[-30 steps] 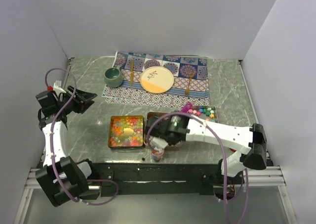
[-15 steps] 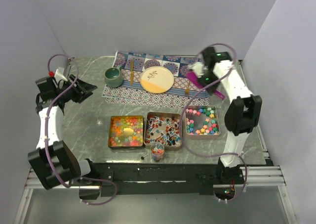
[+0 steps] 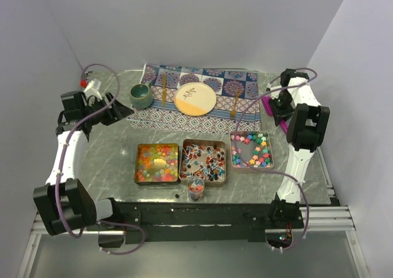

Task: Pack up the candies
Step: Place the spatula at the center of the board.

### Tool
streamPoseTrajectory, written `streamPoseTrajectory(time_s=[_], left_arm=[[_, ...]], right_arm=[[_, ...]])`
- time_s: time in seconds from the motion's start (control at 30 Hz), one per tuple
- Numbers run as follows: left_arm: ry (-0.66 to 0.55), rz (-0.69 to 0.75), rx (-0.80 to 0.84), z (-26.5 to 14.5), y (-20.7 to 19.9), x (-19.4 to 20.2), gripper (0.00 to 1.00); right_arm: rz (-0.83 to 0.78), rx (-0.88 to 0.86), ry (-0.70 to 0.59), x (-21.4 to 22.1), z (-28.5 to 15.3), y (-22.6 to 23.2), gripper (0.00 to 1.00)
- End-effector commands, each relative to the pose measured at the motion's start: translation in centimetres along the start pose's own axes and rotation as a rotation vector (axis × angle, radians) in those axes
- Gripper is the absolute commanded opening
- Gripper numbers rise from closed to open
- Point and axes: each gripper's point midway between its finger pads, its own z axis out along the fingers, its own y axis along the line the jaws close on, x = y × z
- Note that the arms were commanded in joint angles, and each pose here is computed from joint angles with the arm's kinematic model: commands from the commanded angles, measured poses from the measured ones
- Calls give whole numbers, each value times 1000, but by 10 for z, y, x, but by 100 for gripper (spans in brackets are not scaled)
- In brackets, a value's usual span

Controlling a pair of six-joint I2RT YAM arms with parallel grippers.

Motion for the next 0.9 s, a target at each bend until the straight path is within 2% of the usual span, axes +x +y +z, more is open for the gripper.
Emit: streamPoseTrajectory(time_s=[0.0,0.1,0.17,0.27,0.33,0.37,0.4,0.47,0.57,0.63,0.67,0.7,0.73,0.77,0.8,0.87], left_arm=[[-18,286,144,5,-43,6,66],[38,416,218,11,-62,25,67],[76,464,239,15,-64,37,67],[111,456,233,24,-61,47,67],[128,453,251,31,-67,52,67],[132,442,252,36,-67,52,67],[133,444,253,39,-69,52,67],[127,449,255,46,-71,47,67],[114,467,261,51,-79,37,66],[99,484,262,50,-86,29,66],[90,494,262,49,-88,26,66],[83,501,259,48,-89,24,66],[72,507,255,47,-90,21,67],[66,506,254,46,-91,20,67],[63,504,256,46,-92,21,67],[49,477,255,47,-91,22,67]], right_arm=[[35,31,-59,-13,-9,-16,27],[54,26,-86,-20,-10,-24,34],[54,27,-81,-19,-7,-27,35],[64,11,-87,-21,-3,-32,40],[60,-33,-96,-22,-2,-27,53],[59,-42,-92,-22,-1,-26,54],[51,-50,-92,-22,0,-25,65],[58,-52,-99,-24,-1,-25,70],[79,-63,-172,-32,-25,-28,74],[81,-63,-293,-36,-65,-37,75],[38,-85,-378,-41,-81,-35,76],[-10,-88,-451,-23,-106,-23,80],[-80,-47,-538,-24,-119,-24,84],[-150,-48,-580,-16,-127,-13,89],[-252,-36,-595,12,-131,7,100],[-392,-46,-600,32,-129,34,100]])
